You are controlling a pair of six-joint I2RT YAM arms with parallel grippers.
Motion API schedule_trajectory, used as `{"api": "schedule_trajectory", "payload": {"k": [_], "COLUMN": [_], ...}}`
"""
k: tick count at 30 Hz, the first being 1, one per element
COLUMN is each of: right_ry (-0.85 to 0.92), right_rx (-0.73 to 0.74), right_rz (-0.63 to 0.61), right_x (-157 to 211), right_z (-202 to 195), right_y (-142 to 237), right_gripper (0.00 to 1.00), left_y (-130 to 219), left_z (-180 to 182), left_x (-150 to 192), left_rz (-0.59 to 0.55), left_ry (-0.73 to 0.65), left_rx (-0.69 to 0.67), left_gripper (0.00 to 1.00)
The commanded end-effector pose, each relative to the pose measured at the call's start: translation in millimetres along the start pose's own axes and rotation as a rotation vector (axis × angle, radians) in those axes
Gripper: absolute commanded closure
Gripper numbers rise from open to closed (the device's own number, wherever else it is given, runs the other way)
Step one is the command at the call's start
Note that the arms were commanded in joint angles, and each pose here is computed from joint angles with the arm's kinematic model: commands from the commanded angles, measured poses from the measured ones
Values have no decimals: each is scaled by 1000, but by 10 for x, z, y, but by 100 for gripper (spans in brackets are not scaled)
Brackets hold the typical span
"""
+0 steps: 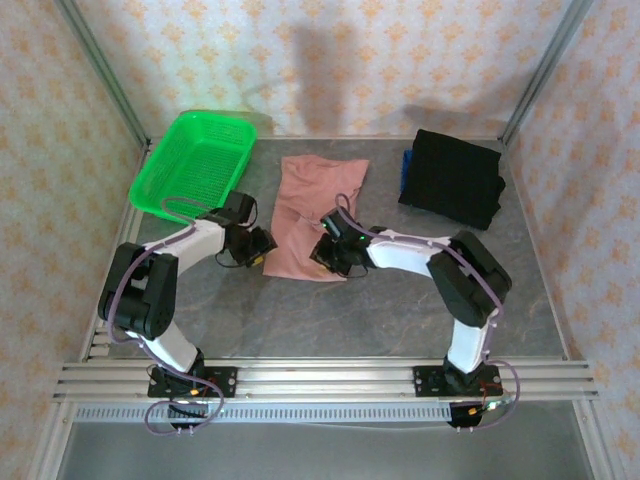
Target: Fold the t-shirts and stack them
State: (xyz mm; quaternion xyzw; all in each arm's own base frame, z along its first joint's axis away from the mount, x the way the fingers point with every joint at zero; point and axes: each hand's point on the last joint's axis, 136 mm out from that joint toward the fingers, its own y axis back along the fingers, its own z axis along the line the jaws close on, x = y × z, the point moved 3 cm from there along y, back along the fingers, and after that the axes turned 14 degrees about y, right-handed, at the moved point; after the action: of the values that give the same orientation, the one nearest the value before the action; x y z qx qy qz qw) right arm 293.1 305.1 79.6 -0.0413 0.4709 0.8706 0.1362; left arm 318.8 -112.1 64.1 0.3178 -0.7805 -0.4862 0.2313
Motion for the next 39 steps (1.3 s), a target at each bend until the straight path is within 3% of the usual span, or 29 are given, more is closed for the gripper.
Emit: {"api": "schedule_trajectory", "payload": {"k": [1,4,7,12,23,27,32,35,39], "right_ry": [39,50,38,47,2,-54,20,51,27], "right_rx": [20,42,34,42,54,101,110,62,13], "right_rz": [-54,-94,-73,-18,-53,-76,-173,-182,-102], "right_x": [-33,-187,-344,-488,-1187,-1345,-1424,-1241,-768], "right_z": [13,-38,-65,-75,-133,-346,-239,-153,-226], "right_y": [376,542,503,213,-230,-182,291,591,773], "right_gripper": [73,73,79,86,85,68,53,47,44], "left_y": [84,116,151,166,132,31,1,-14,-69], "left_z": [88,200,327,414,428,436,374,350,255], "left_x": [58,146,219,312,298,266,236,231,221], "left_rz": [-14,-7,-9,-2,-31,-26,-25,-21,-9], "left_ry": [1,-1,17,50,83,101,100,98,122], "left_rx": [7,-7,0,51,105,84,102,108,167], "left_gripper": [55,55,49,45,36,36,35,35,34]}}
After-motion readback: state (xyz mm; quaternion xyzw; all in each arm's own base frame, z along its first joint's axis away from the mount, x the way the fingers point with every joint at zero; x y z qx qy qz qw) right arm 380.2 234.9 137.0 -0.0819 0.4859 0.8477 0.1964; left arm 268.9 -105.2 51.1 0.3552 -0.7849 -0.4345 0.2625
